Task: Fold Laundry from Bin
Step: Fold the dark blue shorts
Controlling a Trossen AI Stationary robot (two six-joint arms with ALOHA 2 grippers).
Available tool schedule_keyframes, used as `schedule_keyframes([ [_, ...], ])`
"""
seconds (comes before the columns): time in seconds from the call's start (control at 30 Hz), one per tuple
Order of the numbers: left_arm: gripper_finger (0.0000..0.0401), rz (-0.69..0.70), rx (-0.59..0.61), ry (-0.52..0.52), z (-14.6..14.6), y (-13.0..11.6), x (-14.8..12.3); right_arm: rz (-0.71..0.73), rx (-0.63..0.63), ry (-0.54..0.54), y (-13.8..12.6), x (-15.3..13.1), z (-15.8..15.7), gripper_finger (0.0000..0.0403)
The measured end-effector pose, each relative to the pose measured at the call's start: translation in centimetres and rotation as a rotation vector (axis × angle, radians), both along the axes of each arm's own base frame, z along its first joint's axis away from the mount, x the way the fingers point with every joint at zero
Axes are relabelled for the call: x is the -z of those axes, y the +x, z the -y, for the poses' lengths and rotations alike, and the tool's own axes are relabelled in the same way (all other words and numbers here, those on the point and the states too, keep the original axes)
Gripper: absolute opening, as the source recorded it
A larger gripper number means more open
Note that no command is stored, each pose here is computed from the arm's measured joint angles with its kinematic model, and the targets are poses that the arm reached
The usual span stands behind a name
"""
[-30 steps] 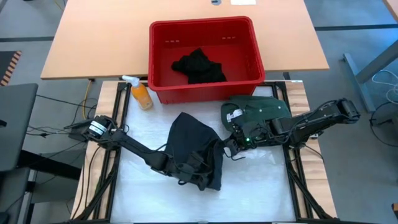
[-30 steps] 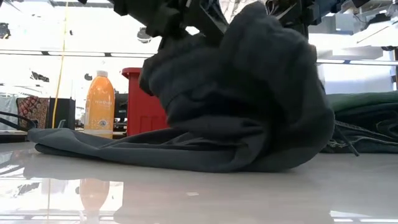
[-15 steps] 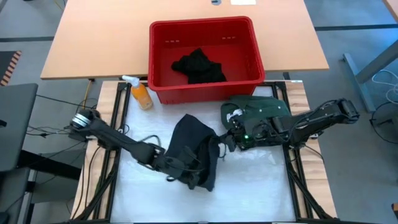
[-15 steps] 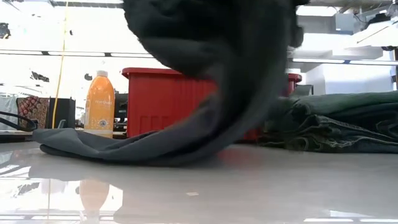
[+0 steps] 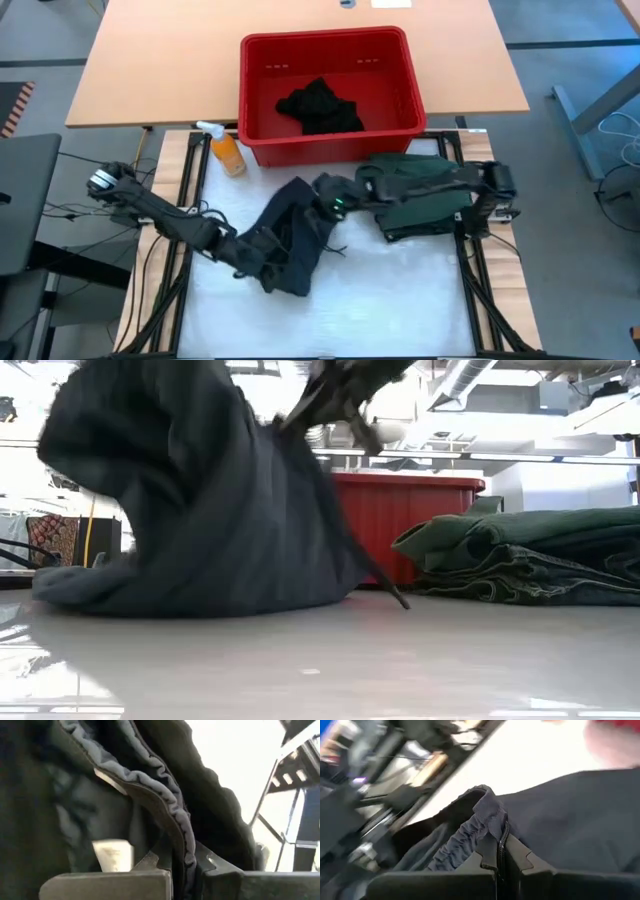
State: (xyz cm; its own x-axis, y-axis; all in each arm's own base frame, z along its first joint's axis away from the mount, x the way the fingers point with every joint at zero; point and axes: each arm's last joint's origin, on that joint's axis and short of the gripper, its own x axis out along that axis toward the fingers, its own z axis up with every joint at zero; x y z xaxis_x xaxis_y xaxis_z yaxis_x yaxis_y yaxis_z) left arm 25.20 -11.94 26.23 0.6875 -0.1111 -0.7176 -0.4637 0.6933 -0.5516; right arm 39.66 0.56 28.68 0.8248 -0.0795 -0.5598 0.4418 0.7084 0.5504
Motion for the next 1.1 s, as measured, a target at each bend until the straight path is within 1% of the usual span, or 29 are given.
schedule_keyframes([
  [0.1, 0.0000, 0.020, 0.047, -0.023, -2.3, -2.2, 2.0, -0.070, 0.031, 0.000, 1.7, 1.7, 2.0, 0.0025],
  [0.23, 0.0000, -0.012, 0.000, -0.078, -6.1, -5.3, 4.6, -0.088, 0.079, 0.009, 2.8, 3.3, 3.7, 0.0025],
  [0.3, 0.0000, 0.042, -0.001, -0.103, -7.4, -6.2, 5.1, -0.056, 0.100, 0.009, 3.5, 4.0, 4.7, 0.0025],
  [0.37, 0.0000, 0.087, 0.015, -0.109, -8.5, -7.1, 5.5, -0.045, 0.123, 0.031, 4.2, 5.1, 5.3, 0.0025],
  [0.43, 0.0000, 0.099, 0.023, -0.082, -9.5, -7.7, 6.1, -0.043, 0.158, 0.058, 4.6, 6.0, 5.7, 0.0025],
  [0.53, 0.0000, 0.107, -0.001, -0.029, -10.7, -8.4, 6.5, -0.041, 0.218, 0.063, 5.0, 7.1, 6.4, 0.0025],
  [0.6, 0.0000, 0.083, -0.020, 0.012, -11.3, -8.5, 6.7, -0.030, 0.251, 0.045, 5.2, 7.5, 6.6, 0.0025],
  [0.77, 0.0000, 0.024, -0.066, 0.099, -12.7, -8.9, 7.2, -0.024, 0.337, -0.021, 5.2, 7.5, 6.9, 0.0027],
  [0.83, 0.0000, -0.001, -0.083, 0.112, -13.2, -9.1, 7.4, -0.015, 0.339, -0.044, 5.2, 7.3, 7.2, 0.0042],
  [0.97, 0.0000, -0.038, -0.100, 0.092, -13.8, -9.2, 7.7, -0.027, 0.328, -0.057, 5.0, 7.4, 8.3, 0.0089],
  [1.1, 0.0000, -0.107, -0.121, 0.062, -14.3, -8.9, 8.7, -0.103, 0.218, -0.119, 4.4, 7.5, 9.7, 0.0141],
])
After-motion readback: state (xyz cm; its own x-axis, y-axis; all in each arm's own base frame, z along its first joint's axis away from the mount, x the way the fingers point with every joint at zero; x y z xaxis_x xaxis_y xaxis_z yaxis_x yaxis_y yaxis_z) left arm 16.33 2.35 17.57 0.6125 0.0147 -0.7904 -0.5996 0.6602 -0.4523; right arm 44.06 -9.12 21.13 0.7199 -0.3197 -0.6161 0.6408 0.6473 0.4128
